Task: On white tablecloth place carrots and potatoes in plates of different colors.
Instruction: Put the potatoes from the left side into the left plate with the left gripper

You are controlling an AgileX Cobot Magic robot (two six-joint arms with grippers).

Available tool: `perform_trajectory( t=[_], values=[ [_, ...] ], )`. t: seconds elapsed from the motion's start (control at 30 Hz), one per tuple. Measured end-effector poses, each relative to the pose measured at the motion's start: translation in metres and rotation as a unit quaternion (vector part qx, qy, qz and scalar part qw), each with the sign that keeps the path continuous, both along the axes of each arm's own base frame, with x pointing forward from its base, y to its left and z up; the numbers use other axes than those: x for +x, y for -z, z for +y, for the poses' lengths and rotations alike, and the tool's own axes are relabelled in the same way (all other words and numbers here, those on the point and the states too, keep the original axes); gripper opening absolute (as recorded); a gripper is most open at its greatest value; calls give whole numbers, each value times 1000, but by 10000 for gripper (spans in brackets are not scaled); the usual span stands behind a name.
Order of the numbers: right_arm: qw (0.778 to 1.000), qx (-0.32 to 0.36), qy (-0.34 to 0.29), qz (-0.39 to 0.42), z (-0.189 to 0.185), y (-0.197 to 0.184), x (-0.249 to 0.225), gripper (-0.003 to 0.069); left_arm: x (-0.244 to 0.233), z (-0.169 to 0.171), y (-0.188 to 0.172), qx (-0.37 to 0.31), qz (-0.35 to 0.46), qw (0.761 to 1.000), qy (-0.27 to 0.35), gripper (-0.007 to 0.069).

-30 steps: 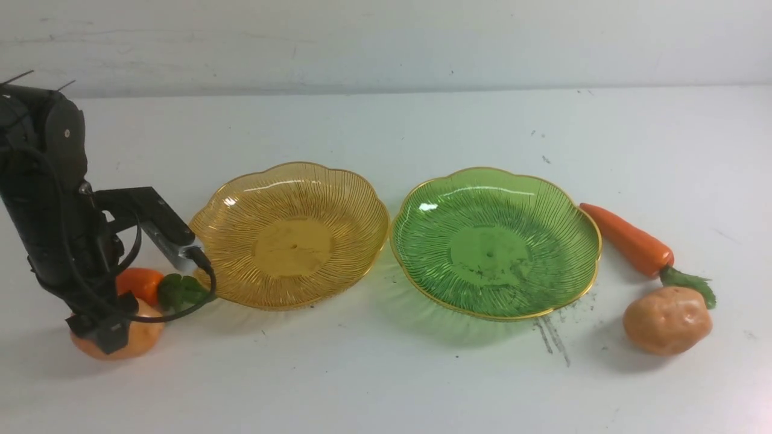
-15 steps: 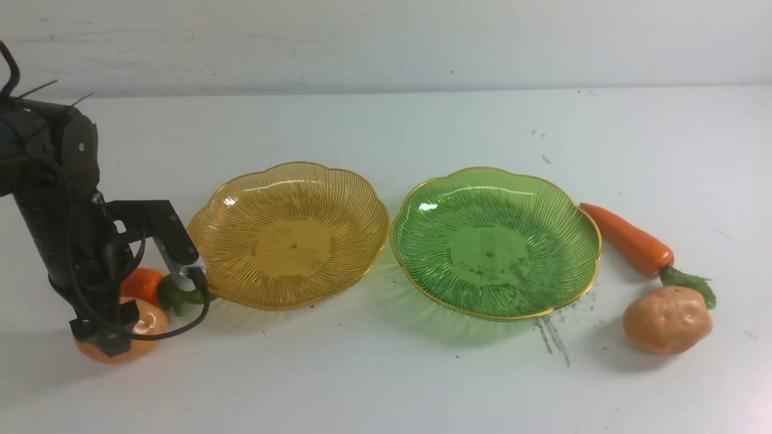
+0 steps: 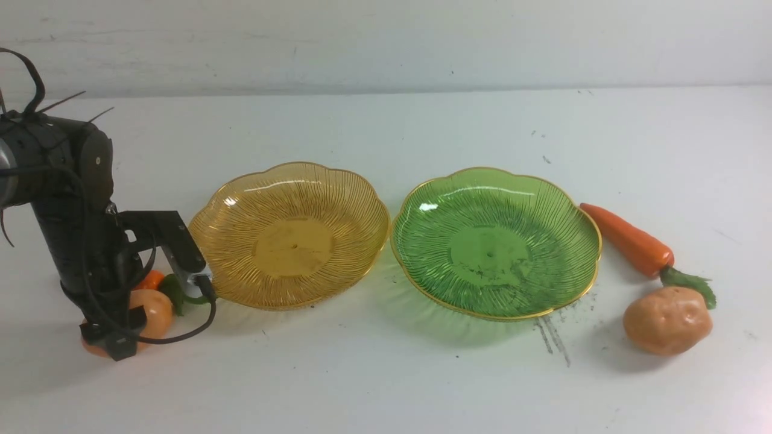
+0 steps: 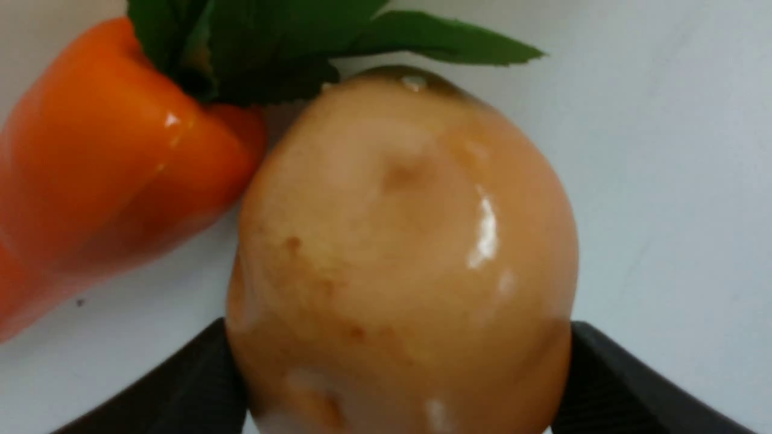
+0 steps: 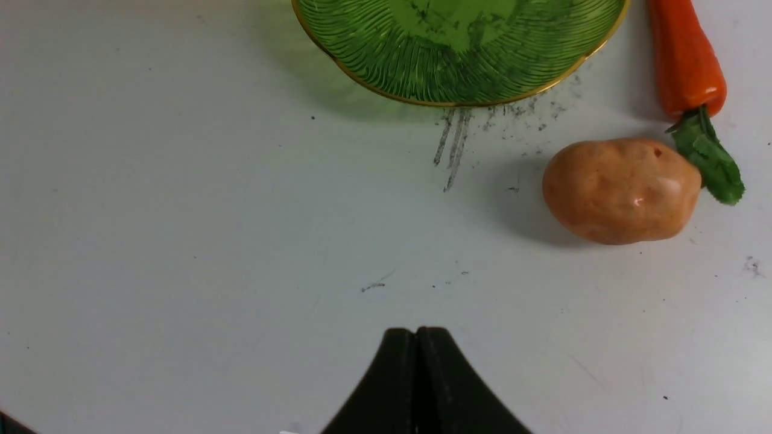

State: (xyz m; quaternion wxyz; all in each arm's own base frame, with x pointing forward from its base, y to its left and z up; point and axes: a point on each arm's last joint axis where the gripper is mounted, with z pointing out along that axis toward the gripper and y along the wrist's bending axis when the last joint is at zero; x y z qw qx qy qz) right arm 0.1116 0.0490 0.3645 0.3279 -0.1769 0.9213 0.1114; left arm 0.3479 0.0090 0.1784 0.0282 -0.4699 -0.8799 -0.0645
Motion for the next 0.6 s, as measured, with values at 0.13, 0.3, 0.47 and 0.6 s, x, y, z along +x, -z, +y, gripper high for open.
perform_trajectory(
  t=[0.13,0.3,0.47,0.6],
  values=[
    [1000,0,0,0,0,0,0,-13,-5,-2,0,-11,27,999,-17,594],
    [1000,1,0,0,0,0,0,-13,-13,-8,-1,-38,64,994,-78,594],
    [1000,2,0,0,0,0,0,-13,-20,-13,-17,-62,53,988,-131,594],
    [1000,5,-1,-2,1,0,0,-13,-32,-21,-57,-117,-1,979,-169,594]
  ],
)
